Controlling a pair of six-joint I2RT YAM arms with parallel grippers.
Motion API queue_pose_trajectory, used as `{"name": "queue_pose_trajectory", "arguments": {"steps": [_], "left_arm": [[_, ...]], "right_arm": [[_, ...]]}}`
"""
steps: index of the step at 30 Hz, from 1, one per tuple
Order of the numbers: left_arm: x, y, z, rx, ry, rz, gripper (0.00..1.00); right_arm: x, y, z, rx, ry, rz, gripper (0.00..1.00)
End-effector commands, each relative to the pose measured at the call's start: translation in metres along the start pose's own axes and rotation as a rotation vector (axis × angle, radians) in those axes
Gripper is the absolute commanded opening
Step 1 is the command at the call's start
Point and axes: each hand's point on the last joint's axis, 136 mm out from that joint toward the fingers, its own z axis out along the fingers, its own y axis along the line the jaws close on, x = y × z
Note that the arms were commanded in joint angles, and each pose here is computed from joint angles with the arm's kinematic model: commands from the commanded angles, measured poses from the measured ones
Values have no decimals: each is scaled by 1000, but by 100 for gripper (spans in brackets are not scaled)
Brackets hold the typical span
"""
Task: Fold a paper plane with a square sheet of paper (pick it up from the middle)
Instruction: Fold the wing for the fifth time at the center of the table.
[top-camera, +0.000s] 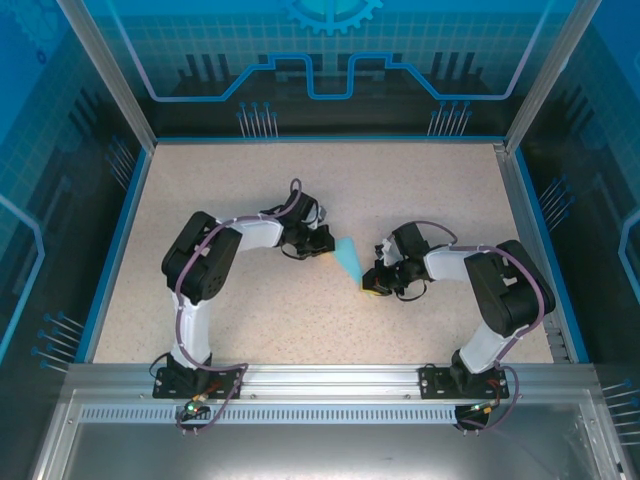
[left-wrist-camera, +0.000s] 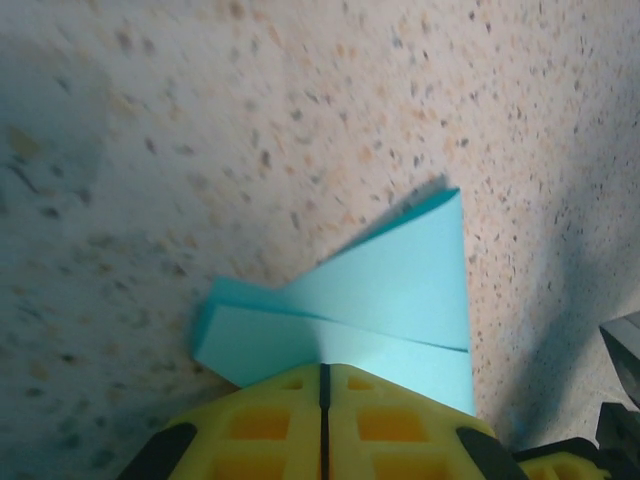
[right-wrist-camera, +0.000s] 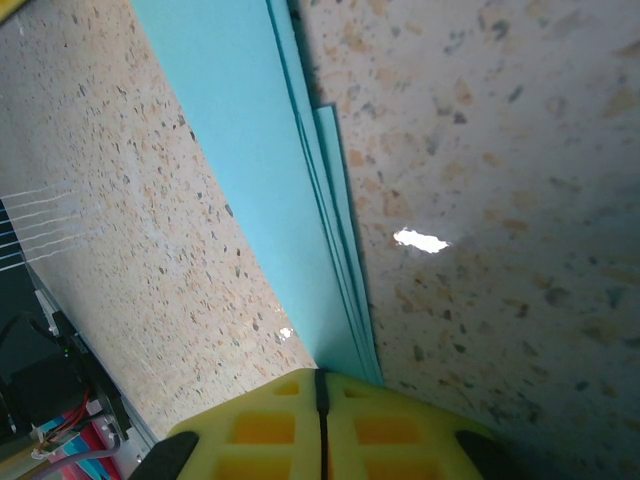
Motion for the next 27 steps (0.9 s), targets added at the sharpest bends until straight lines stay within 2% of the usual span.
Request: {"name": "queue_pose_trajectory", "arguments": {"steps": [1,18,22,27], "left_arm": [[-20,33,-2,-81,-18,-37,8],[-36,62,-12,-103,-43,-85,9],[-44,52,-23,-85,-69,-65,9],[-35,14,-48,-1,-101,-6,9]], "right_arm": [[39,-93,8,381,67,149,8],[39,-93,8,382,64,148,8],[39,-93,7,383,62,147,8],[39,-93,7,382,64,146,8]]}}
